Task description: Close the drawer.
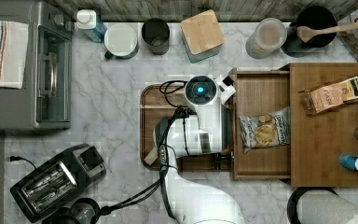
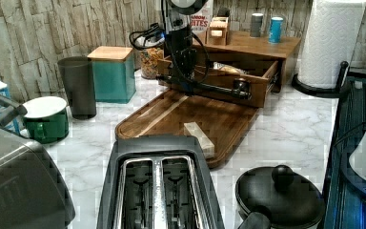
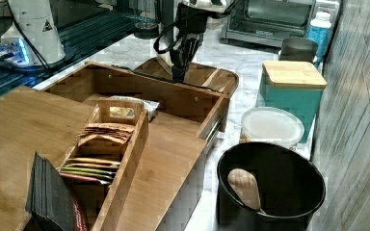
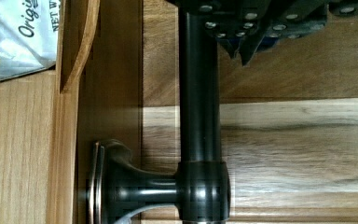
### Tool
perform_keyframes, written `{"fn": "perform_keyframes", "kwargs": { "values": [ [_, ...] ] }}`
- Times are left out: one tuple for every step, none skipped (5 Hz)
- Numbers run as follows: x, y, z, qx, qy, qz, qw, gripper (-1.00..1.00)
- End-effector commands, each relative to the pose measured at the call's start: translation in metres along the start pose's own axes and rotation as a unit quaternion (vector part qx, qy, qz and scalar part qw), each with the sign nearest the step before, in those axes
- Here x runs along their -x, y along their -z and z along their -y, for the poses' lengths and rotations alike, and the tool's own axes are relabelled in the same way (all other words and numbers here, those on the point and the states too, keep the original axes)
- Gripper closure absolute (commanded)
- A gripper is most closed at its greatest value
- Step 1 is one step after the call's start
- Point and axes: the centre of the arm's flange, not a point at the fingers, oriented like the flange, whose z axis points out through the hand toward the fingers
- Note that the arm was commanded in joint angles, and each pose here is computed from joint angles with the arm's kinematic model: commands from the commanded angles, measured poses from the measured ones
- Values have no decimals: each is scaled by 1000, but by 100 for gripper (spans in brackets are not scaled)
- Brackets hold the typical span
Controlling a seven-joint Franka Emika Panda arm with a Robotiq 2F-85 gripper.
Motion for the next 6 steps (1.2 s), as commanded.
{"fn": "perform_keyframes", "kwargs": {
  "values": [
    [1,9,-93,-9,45,-8,999,100],
    [2,1,-146,-9,75,-13,997,100],
    [2,-2,-205,-22,89,-17,996,100],
    [3,0,-258,-21,81,-29,996,100],
    [4,0,-319,-35,49,-32,998,100],
    [9,-2,-364,-28,1,-40,999,100]
  ]
}}
